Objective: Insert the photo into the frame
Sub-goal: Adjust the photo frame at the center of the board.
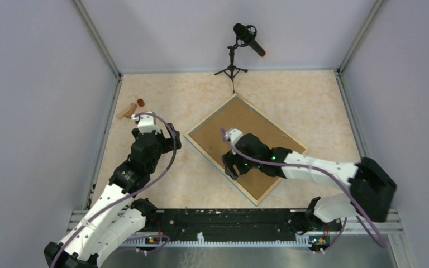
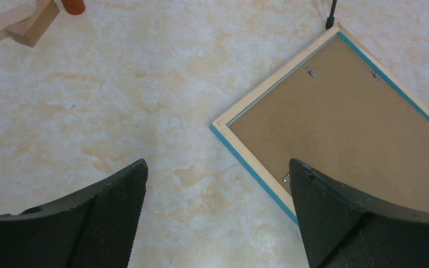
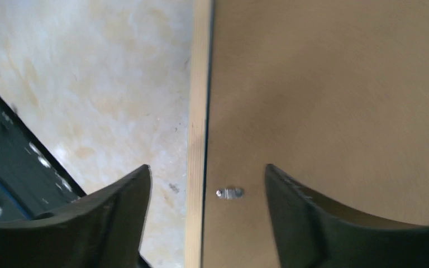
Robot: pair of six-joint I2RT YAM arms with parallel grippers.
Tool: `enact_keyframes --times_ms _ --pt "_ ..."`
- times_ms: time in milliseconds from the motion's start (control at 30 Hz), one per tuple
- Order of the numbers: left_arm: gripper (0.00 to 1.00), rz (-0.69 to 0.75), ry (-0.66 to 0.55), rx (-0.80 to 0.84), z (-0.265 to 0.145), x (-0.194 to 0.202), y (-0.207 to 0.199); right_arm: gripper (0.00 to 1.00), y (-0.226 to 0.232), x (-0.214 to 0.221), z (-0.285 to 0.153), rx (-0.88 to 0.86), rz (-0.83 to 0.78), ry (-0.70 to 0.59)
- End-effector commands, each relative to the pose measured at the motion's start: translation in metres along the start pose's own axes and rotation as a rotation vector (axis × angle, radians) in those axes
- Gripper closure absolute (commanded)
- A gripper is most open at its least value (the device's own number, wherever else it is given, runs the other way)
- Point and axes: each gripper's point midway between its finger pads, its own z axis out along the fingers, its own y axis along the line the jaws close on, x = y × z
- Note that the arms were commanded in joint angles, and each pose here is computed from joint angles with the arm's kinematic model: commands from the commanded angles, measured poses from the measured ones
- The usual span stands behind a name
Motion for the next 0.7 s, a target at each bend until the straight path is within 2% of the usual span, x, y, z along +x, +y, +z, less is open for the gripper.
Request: enact_keyframes --times_ms 0,67,233,433,667 --pt "0.02 -0.012 -0.003 0.05 0.004 -0.002 -0.009 0.05 -0.043 -0.002 -0.061 0.326 0.531 -0.214" --pt "0.02 -0.015 0.006 0.065 0.005 -0.001 -0.012 0.01 -0.07 0.021 -0.084 0.469 0.773 -0.253" --pt "0.02 -0.023 0.017 0.099 0.006 0.0 -0.017 0.01 -0.094 0.072 -0.1 0.497 1.079 -0.228" --pt "0.02 -0.024 0.014 0.107 0.005 -0.001 -0.017 0.01 -0.104 0.101 -0.108 0.579 1.17 -0.181" --pt "0.02 -0.026 0.013 0.12 0.003 -0.001 -0.019 0.03 -0.102 0.109 -0.096 0.555 1.188 -0.185"
